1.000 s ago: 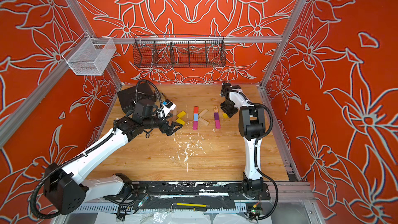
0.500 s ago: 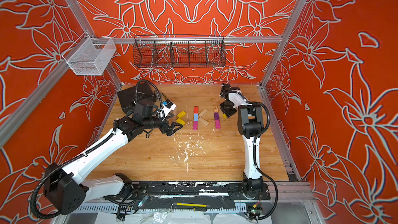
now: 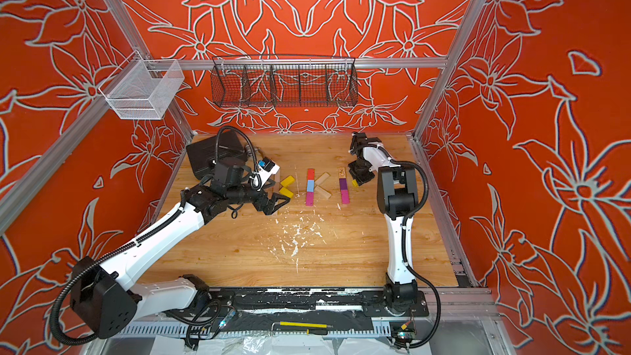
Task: Assemble the letter k with building blocks
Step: Assemble the building block at the center of the board.
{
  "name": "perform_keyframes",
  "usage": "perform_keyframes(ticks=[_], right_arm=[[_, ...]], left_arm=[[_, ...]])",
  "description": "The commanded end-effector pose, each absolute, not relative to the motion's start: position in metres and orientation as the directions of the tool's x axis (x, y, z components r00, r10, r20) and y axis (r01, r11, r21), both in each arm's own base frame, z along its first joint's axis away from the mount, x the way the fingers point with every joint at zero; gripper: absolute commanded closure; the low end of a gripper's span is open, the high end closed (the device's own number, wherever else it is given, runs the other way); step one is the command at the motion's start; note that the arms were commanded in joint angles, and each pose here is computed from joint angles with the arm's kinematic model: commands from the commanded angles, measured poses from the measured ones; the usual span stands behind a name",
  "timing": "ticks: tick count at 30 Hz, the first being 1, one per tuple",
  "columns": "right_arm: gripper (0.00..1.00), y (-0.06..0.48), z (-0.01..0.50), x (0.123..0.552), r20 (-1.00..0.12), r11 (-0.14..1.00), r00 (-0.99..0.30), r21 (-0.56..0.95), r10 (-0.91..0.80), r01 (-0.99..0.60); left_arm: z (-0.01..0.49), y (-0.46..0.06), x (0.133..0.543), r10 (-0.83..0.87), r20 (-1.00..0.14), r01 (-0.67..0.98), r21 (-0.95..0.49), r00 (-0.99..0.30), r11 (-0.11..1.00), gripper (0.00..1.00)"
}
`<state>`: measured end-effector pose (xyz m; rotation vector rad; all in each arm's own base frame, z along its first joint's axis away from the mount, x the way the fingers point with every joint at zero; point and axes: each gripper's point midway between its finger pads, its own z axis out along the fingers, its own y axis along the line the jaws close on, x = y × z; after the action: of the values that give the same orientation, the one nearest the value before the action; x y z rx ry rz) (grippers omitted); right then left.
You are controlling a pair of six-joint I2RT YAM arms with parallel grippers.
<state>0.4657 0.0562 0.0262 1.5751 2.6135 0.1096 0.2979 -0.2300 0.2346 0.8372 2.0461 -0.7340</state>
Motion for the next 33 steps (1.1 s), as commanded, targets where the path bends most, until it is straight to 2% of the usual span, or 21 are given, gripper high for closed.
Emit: perform_keyframes(ticks=[1,33], right_arm=[[0.70,0.061,0.027,0.469,-0.010,0.431,-0.434,0.126,0.901,0.893],[0.65,0.076,0.020,0.478,0.015,0.481,-0.488,0.145,0.873,0.865]], left_arm=[[0.234,-0.229,0.300,0.298,-0.828,0.762,-0.217,-0.475,0.611,0.03],[0.235,-0.228,0.302,0.286,-0.825,0.752,-0.231,-0.487,0.617,0.03]])
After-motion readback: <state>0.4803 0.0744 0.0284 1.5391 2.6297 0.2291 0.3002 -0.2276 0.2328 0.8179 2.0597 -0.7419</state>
